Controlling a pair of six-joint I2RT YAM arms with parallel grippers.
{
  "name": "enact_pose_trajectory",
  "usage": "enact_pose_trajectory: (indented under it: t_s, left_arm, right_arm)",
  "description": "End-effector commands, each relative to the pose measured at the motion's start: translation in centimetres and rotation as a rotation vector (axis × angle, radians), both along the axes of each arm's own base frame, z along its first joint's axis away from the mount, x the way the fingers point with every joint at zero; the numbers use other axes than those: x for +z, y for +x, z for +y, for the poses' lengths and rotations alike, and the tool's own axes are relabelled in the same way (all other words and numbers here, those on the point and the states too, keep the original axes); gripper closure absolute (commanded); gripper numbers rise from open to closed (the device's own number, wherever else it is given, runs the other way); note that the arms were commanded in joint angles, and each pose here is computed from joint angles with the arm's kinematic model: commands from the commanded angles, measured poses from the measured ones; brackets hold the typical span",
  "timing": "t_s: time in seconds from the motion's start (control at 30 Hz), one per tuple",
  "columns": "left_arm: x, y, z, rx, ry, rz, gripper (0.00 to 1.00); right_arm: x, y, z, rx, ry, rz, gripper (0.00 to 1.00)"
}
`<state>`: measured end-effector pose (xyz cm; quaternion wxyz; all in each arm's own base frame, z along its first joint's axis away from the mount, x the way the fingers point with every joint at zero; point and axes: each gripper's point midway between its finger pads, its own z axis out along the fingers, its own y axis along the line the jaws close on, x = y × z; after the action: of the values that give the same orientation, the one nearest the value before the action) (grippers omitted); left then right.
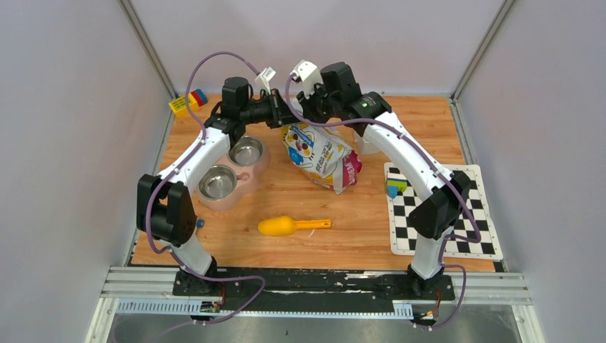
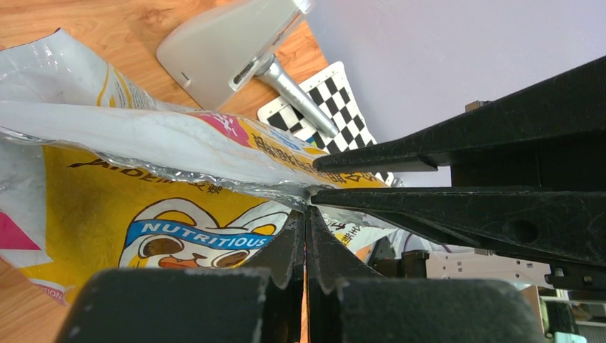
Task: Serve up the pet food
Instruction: Open the pet food bag at the center of the board.
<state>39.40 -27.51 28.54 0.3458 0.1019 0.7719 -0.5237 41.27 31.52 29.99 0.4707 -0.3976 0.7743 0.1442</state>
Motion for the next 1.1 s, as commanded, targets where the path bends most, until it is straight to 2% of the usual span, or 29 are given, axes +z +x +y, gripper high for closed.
enact_pose_trajectory:
  t_s: [0.0,0.27,1.07]
  left_arm:
    - [2.4,0.0,1.1,0.025,-0.006,-0.088,1.00]
    - [2.3,0.1,1.0,0.025,-0.008,-0.084,1.00]
    - [2.7,0.0,0.9,0.017,-0.013,-0.091,1.00]
  right_arm:
    - [2.0,-1.1,-0.8,0.023,0.006,-0.029,0.87]
    - [1.6,-1.2,-1.2,0.028,-0.027,-0.030,1.00]
    - [3.3,-0.2,-2.2,-0.040,-0.028,-0.098,1.00]
